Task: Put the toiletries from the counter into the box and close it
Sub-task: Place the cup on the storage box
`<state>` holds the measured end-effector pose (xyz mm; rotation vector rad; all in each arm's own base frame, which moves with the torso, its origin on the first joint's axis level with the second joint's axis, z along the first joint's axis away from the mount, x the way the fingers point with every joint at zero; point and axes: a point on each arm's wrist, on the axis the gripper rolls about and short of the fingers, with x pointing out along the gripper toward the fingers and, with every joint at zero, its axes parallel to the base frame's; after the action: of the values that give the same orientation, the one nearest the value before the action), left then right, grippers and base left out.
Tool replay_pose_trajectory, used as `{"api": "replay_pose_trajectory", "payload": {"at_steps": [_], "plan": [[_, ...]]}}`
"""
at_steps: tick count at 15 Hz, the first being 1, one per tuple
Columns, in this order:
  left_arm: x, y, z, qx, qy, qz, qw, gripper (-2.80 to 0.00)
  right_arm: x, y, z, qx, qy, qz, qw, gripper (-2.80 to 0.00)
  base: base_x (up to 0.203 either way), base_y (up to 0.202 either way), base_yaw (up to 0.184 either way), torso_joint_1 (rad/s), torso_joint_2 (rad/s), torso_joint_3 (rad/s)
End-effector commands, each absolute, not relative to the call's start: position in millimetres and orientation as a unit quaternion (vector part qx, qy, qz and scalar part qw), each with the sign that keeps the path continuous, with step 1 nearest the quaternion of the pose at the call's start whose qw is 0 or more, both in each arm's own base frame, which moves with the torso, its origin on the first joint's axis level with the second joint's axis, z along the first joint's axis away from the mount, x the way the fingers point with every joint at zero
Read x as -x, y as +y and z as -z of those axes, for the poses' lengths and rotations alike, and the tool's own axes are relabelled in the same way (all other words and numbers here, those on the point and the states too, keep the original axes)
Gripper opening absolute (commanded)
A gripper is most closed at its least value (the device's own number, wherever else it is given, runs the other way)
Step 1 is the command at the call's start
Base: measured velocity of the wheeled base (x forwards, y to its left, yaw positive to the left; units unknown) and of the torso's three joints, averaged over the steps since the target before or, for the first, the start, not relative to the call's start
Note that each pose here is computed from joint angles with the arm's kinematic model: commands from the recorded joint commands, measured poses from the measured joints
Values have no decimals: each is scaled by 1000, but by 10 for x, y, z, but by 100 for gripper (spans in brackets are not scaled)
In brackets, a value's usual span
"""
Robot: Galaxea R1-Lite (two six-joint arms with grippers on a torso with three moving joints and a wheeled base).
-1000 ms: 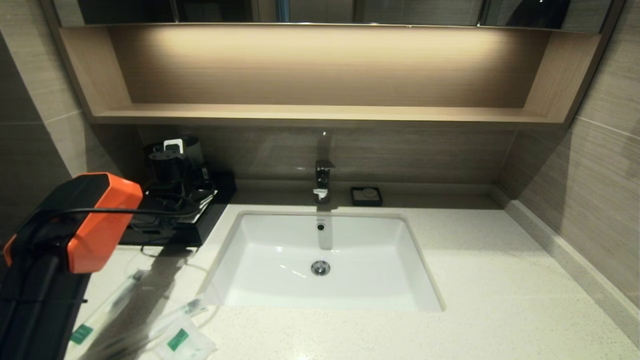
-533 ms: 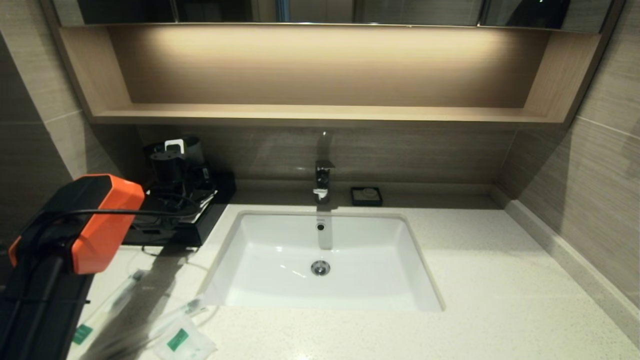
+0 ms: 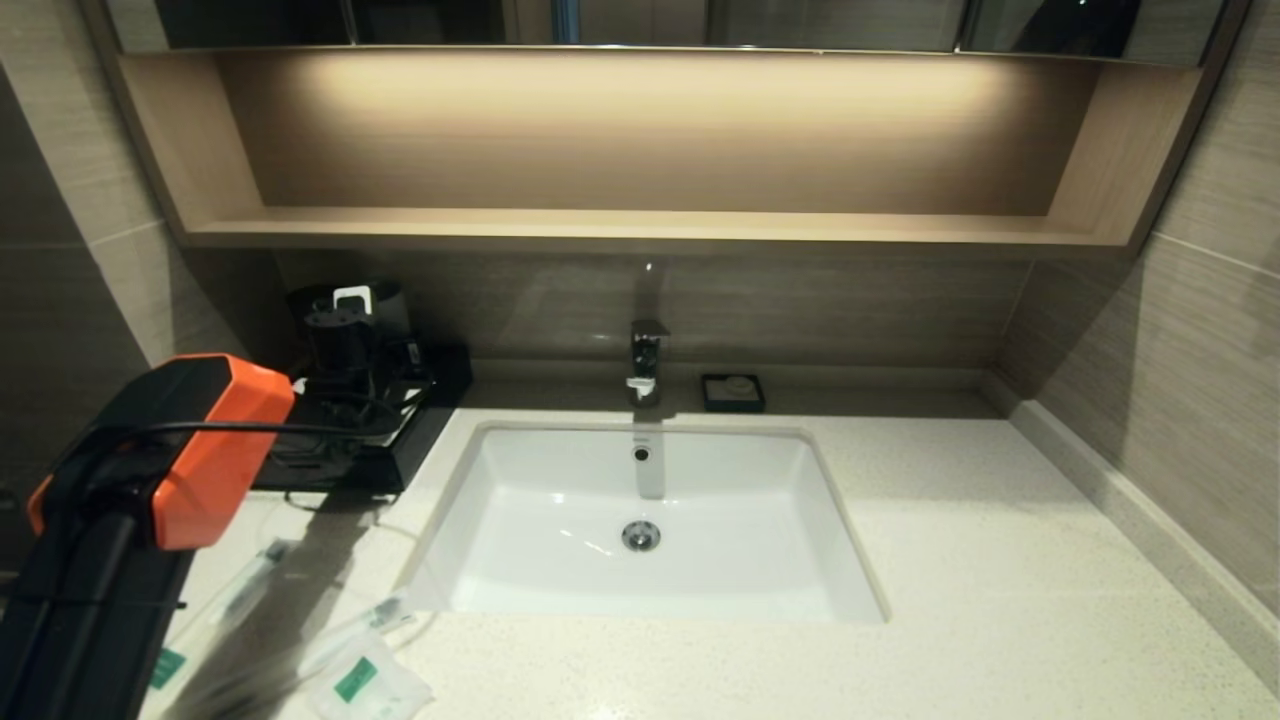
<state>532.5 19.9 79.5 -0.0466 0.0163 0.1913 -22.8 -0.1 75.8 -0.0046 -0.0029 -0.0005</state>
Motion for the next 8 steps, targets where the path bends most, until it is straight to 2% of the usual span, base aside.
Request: {"api": "replay_pose_trajectory", "payload": {"at_steps": [1, 8], "plan": [[-5348, 201, -761, 23, 8, -97, 995, -280, 228, -1, -753, 2, -2, 0, 1000, -280, 0, 0, 0, 0, 0, 0], [-5386, 203, -782, 23, 12, -99, 995, -280, 228, -1, -753, 2, -2, 0, 1000, -280, 0, 0, 0, 0, 0, 0]]}}
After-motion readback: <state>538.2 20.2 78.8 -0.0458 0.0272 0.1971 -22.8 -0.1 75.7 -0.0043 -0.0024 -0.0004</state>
